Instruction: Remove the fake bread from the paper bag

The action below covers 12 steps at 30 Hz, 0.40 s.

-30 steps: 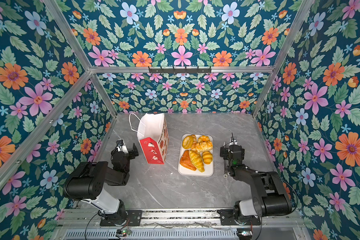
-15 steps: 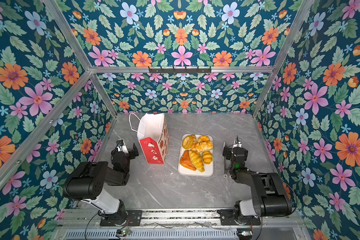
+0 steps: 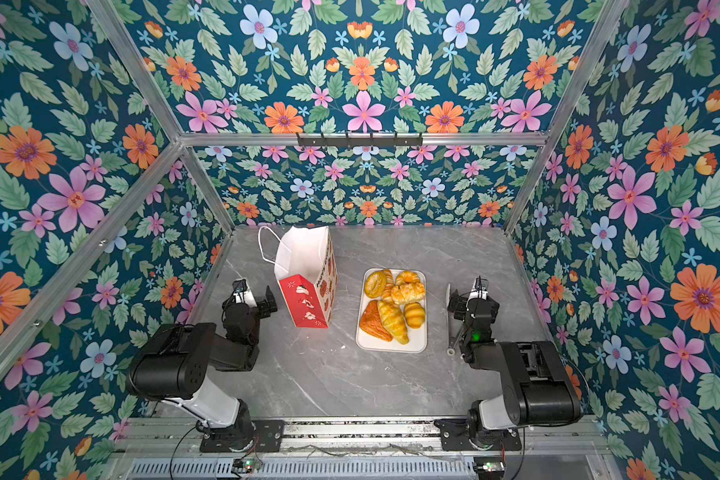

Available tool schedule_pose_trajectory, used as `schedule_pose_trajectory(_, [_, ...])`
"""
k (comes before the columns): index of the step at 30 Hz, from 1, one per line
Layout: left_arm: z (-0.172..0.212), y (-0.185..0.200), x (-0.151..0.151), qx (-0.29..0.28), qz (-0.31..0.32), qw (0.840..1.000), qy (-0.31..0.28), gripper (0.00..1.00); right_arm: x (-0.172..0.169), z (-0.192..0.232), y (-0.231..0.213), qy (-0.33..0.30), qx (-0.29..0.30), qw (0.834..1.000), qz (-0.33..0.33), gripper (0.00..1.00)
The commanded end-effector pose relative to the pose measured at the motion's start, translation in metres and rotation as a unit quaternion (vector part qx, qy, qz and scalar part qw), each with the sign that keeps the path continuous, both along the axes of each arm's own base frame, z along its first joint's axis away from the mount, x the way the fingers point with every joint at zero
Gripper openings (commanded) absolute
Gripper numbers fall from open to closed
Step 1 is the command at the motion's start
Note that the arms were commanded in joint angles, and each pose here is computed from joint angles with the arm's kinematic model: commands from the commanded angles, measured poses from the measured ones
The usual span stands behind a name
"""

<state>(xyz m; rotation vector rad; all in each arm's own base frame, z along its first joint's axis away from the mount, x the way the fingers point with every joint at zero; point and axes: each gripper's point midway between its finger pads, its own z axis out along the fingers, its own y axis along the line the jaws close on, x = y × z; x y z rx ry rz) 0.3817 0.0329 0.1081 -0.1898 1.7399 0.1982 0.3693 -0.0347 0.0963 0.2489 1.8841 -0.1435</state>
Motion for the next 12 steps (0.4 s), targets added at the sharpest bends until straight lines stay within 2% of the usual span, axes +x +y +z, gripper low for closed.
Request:
schedule_pose_trajectory(1, [0.0078,0.0001,0.0014,0.004,-0.001,1.000,-0.015,1.00,0.0014,0.0042,-0.0008,-0.008,0.008,1.000,-0.005,0.99])
schedule_pose_trajectory(12, [0.0076,0.0001,0.0025,0.003,-0.001,1.000,-0.014,1.00,0.0015,0.0047,-0.0008,-0.010,0.006,1.000,-0.005,0.99])
